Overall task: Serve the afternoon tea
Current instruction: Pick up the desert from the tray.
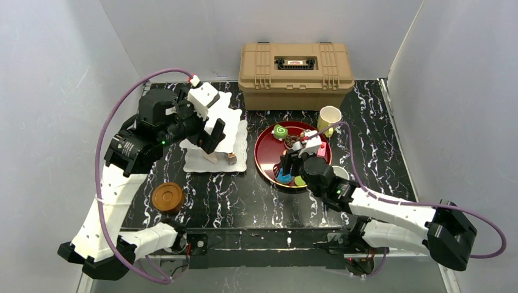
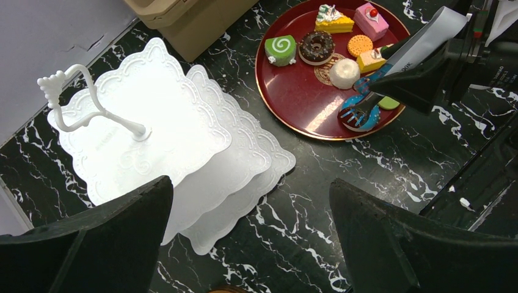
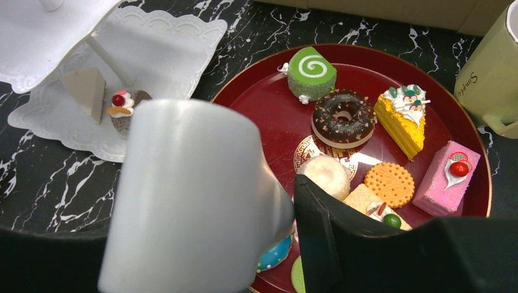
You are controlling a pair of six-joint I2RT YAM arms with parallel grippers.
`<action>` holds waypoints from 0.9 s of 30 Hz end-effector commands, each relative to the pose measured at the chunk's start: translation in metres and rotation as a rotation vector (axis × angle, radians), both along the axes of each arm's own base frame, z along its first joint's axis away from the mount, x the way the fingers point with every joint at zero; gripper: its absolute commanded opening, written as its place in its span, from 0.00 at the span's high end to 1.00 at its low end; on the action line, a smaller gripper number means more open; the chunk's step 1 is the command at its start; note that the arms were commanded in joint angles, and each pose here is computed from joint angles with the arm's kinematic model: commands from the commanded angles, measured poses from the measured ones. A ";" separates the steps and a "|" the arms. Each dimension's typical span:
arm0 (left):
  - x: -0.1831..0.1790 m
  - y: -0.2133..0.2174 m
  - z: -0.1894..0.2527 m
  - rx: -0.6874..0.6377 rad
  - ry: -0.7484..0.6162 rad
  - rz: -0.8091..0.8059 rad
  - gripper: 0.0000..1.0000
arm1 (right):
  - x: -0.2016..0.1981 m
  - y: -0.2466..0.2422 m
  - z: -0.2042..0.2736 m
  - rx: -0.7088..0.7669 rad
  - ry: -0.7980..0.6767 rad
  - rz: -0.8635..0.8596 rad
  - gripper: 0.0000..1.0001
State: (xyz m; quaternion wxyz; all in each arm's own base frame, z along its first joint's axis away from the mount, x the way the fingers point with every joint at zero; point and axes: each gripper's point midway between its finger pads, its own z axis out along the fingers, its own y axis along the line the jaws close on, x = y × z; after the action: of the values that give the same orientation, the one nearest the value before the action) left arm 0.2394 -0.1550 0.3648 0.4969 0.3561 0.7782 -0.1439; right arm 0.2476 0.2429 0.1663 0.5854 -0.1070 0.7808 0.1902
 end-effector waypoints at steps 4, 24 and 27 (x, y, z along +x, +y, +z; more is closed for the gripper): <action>-0.001 0.001 0.004 -0.009 -0.014 -0.003 0.03 | -0.004 -0.003 0.014 0.076 -0.032 0.011 0.38; -0.001 -0.001 0.007 -0.020 -0.012 -0.003 0.04 | -0.011 0.003 0.004 0.044 -0.010 0.069 0.40; -0.001 -0.001 0.008 -0.019 -0.014 -0.004 0.04 | -0.008 0.006 0.015 0.058 -0.038 0.073 0.50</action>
State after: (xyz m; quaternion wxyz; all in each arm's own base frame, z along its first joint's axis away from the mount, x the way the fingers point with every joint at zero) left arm 0.2394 -0.1551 0.3648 0.4968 0.3558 0.7783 -0.1443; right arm 0.2347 0.2403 0.1604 0.5750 -0.1337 0.7795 0.2092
